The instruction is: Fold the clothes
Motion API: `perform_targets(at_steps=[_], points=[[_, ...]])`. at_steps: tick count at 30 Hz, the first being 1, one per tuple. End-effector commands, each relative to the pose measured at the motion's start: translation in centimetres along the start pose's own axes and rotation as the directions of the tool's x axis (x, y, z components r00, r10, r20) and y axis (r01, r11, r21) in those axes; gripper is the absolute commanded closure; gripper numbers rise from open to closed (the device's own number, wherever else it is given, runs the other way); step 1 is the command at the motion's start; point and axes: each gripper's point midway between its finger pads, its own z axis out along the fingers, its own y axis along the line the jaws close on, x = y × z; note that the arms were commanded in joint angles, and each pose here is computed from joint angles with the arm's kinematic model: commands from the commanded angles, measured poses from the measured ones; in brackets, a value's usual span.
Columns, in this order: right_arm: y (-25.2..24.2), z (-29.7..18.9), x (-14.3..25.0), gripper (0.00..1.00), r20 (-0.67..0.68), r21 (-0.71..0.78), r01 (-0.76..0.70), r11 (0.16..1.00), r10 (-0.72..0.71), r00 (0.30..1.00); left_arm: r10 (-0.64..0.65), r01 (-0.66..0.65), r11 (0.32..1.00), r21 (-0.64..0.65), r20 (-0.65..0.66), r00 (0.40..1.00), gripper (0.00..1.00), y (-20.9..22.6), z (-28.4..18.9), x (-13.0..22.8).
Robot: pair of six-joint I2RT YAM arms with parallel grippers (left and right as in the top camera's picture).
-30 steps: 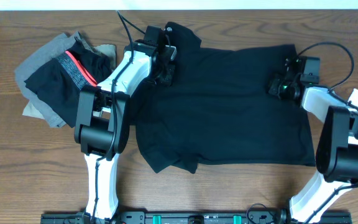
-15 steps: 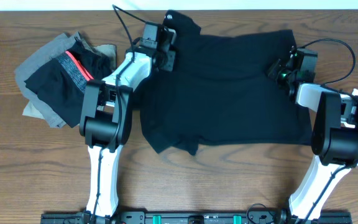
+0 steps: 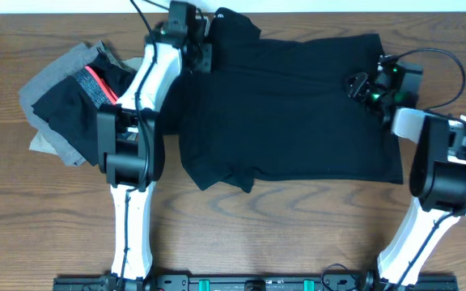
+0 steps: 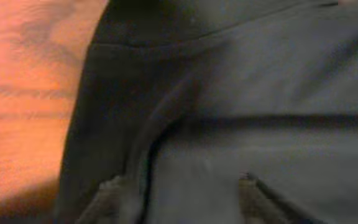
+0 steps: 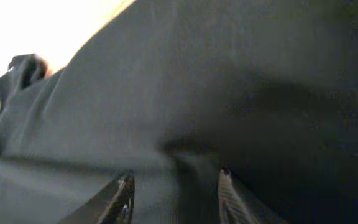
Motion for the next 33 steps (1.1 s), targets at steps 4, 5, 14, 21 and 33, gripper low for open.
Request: perform_targets(at_steps=[4, 5, 14, 21, 33], points=[[5.5, -8.4, -4.6, 0.56, 0.060, -0.097, 0.163, 0.982, -0.158, 0.986, 0.031, -0.031, 1.000, -0.006, 0.108, 0.994, 0.20, -2.4, -13.0, -3.2], [6.1, -9.5, -4.8, 0.56, 0.060, -0.094, 0.176, 0.980, -0.171, 0.983, 0.031, -0.030, 1.000, -0.005, 0.109, 0.994, 0.19, -2.6, -14.5, -3.0], [9.9, -19.0, -4.4, 0.55, 0.064, 0.042, 0.228, 0.973, -0.230, 0.971, -0.063, 0.069, 0.986, -0.150, 0.044, 0.997, 0.19, -1.8, -26.9, 3.0], [11.6, -23.1, -2.8, 0.49, 0.052, 0.071, 0.216, 0.974, -0.220, 0.974, -0.277, 0.228, 0.945, -0.235, -0.204, 0.939, 0.25, -1.4, -28.6, 11.0], [9.9, -22.9, -1.1, 0.47, -0.020, 0.128, 0.173, 0.977, -0.172, 0.985, -0.348, 0.223, 0.935, -0.275, -0.603, 0.717, 0.30, -5.0, -17.0, 26.2]])
